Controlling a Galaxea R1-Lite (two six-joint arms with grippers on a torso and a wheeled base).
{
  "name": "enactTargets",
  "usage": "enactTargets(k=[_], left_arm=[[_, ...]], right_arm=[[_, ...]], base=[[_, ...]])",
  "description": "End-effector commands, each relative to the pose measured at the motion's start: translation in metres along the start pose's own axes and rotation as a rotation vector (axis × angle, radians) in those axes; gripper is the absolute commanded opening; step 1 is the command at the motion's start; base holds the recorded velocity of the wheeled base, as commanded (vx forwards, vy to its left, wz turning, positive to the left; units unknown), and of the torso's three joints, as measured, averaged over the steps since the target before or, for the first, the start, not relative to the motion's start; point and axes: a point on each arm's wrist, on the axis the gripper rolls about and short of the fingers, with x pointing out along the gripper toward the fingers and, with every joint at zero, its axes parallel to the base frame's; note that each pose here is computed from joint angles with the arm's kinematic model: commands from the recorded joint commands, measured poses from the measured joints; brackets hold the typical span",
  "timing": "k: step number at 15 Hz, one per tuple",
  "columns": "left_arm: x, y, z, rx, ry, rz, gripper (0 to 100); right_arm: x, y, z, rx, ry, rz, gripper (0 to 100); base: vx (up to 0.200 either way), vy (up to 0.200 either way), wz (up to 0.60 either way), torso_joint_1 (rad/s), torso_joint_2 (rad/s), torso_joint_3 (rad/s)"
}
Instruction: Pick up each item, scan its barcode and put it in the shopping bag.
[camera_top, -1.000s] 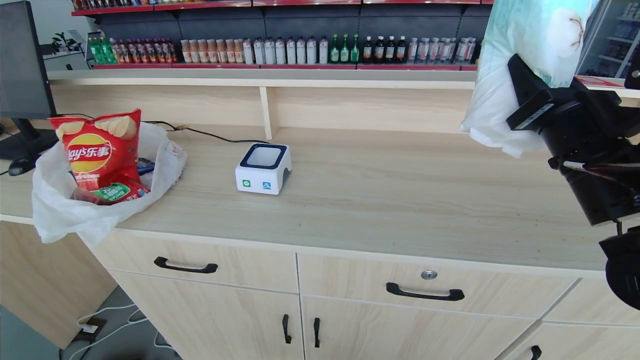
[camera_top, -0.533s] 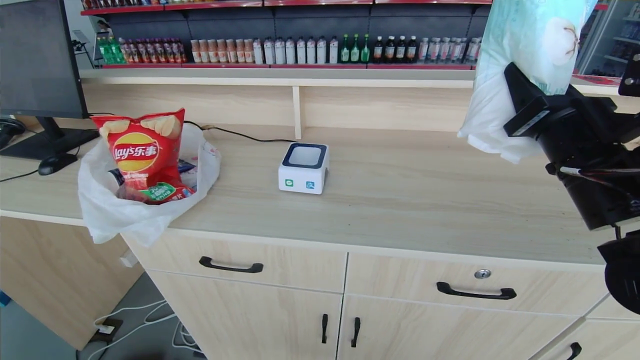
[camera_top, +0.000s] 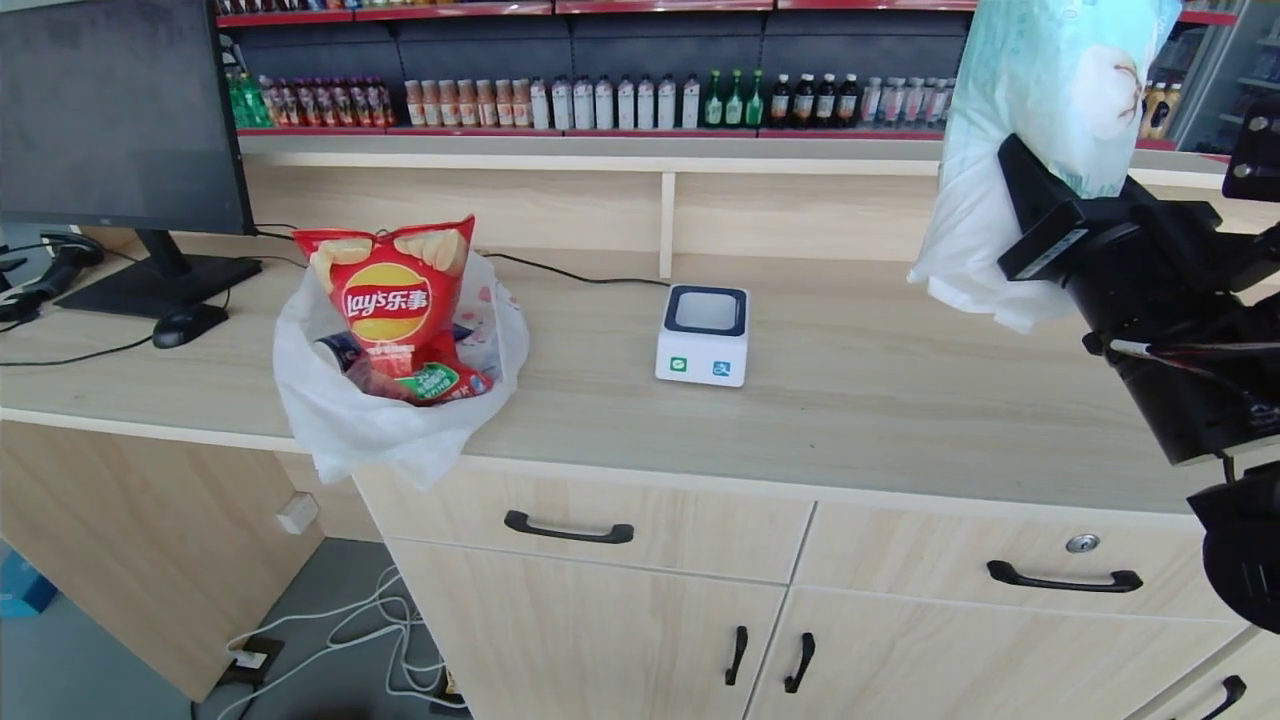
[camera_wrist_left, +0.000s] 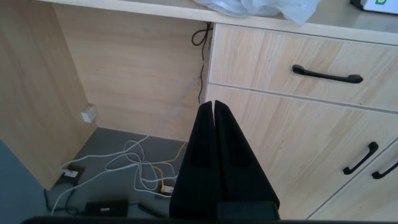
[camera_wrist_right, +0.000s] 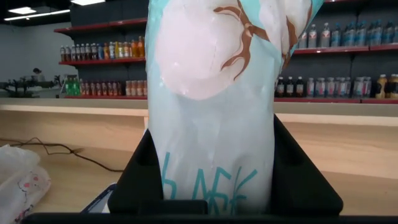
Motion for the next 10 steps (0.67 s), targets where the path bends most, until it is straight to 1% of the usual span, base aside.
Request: enactTargets(k=[1,10], left_arm=[[0.0000,0.0000,0.0000,0.000,-0.001,0.001,0],[0.0000,0.0000,0.0000,0.000,-0.001,0.001,0]], right_arm=[[-0.0002,0.0002,0.0006,0.000,-0.002,0.001,0],[-0.0008,0.0008,0.0021,0.002,-0.005,0.003,0]], base=[[0.000,0.200,0.00,0.002,0.00,0.002],[0.000,0.200,0.00,0.002,0.00,0.003]])
